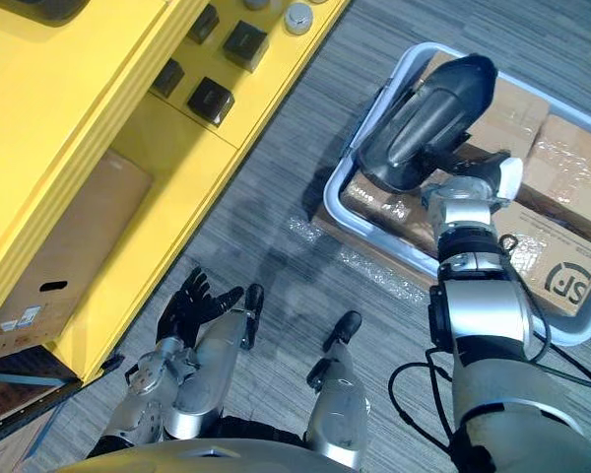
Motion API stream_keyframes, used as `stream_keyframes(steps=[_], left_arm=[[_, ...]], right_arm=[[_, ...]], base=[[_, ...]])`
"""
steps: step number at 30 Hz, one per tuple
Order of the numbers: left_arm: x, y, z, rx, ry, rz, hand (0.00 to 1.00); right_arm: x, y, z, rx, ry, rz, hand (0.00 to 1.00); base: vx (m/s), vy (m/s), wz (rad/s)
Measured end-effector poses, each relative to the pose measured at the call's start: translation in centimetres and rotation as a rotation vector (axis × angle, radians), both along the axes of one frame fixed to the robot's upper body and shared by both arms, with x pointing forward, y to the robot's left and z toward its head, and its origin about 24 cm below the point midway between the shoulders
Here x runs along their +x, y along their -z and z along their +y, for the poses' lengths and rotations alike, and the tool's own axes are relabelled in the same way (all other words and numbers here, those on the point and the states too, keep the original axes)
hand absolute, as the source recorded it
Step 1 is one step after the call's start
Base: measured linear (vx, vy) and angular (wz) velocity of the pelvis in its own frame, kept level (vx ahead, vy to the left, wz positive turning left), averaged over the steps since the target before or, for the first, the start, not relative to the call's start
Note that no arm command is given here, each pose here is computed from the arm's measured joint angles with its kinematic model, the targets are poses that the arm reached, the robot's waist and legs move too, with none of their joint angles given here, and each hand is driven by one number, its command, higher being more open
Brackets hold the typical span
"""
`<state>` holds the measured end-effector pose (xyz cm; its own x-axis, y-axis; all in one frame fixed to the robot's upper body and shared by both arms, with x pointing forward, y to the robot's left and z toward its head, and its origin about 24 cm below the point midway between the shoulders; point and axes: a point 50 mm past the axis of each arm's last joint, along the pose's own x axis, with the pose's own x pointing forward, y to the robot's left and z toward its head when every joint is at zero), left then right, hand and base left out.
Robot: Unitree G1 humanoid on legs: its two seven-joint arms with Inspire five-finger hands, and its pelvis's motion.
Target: Walk over and take three plastic housings, then place them on the shelf
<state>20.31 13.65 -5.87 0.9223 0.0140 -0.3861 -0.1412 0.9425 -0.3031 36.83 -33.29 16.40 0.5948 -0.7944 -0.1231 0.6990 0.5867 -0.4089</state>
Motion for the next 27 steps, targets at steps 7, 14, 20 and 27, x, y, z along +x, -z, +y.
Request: stream_keyframes(steps=[7,14,20,27], left_arm=[[-0.4,0.7,0.4,0.002,-0.020,0.023,1.00],[-0.4,0.8,0.2,-0.004,-0.001,0.024,1.00],[-0.7,0.8,0.4,-0.002,-0.002,0.024,1.00],[-1.7,0.3,1.5,0.002,-0.039,0.009,1.00]], right_arm=[[-1.8,-1.1,-3.4,-0.094,0.106,0.070,0.00],[-1.6,-0.6,-3.2,-0.150,0.020,0.173,0.00],[-1.2,-0.9,-2.8,-0.262,-0.048,0.211,0.00],[-1.2,0.2,-1.0,-0.421,-0.191,0.185,0.00]], base=[[-0.02,0.018,0.04],[-0.01,0.002,0.01],[-0.06,0.015,-0.03],[-0.04,0.005,-0.07]])
